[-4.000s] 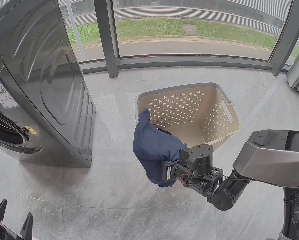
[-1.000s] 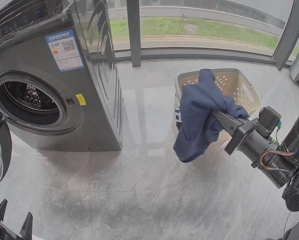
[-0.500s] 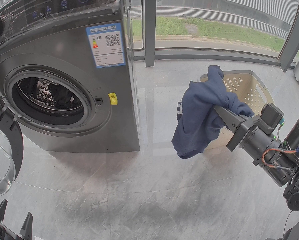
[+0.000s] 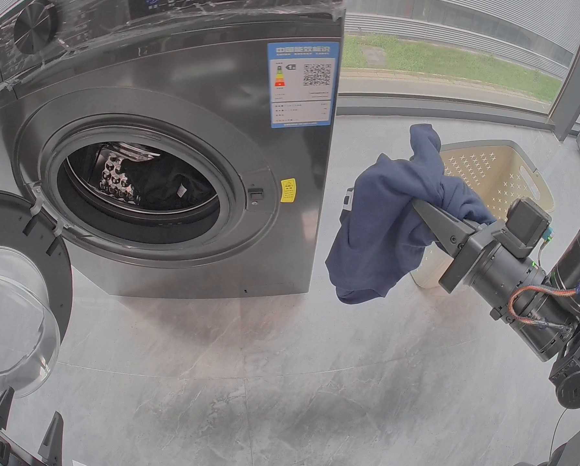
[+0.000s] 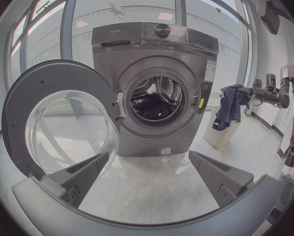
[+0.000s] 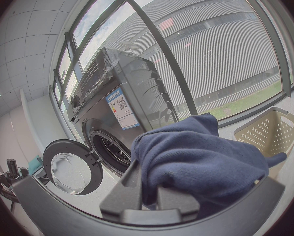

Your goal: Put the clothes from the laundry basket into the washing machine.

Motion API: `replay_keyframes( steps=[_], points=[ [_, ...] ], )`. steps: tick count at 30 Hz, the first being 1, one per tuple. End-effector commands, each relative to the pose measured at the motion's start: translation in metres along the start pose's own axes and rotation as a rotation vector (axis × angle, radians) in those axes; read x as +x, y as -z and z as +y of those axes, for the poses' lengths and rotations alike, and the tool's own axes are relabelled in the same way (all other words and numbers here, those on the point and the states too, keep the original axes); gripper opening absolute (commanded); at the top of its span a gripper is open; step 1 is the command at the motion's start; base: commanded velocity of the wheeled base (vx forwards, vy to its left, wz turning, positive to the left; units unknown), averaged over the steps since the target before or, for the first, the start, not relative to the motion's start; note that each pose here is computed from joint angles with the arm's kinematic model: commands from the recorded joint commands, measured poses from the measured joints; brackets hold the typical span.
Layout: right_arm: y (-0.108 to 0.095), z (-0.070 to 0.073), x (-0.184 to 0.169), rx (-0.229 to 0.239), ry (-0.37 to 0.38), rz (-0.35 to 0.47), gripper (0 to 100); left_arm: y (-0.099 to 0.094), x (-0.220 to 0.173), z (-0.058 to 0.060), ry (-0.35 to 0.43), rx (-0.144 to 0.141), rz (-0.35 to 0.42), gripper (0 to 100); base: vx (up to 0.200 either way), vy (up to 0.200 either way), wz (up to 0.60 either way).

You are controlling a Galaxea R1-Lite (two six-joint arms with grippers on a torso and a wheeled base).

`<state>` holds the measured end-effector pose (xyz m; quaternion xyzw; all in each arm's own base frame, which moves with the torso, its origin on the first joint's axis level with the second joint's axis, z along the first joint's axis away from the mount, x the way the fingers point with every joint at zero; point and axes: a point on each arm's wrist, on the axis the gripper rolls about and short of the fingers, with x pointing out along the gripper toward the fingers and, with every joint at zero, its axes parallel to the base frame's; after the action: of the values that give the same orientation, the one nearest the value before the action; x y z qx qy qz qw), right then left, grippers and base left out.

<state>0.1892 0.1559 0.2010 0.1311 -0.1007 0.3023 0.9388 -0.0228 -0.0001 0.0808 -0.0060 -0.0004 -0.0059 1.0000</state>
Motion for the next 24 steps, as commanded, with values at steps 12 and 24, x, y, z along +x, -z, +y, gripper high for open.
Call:
replay_keyframes(
  steps=[12,24],
  points=[
    [0.0012,-0.0002,0.0003,-0.001,0.003,0.004,0,0.0048,0.0001,0.0000,-0.001,-0.005,0.002,100,-0.200,0.000,0.00],
    [0.0012,-0.0002,0.0003,-0.001,0.003,0.004,0,0.0046,0.0001,0.0000,-0.003,-0.003,0.001,100,-0.100,0.000,0.00]
  ],
)
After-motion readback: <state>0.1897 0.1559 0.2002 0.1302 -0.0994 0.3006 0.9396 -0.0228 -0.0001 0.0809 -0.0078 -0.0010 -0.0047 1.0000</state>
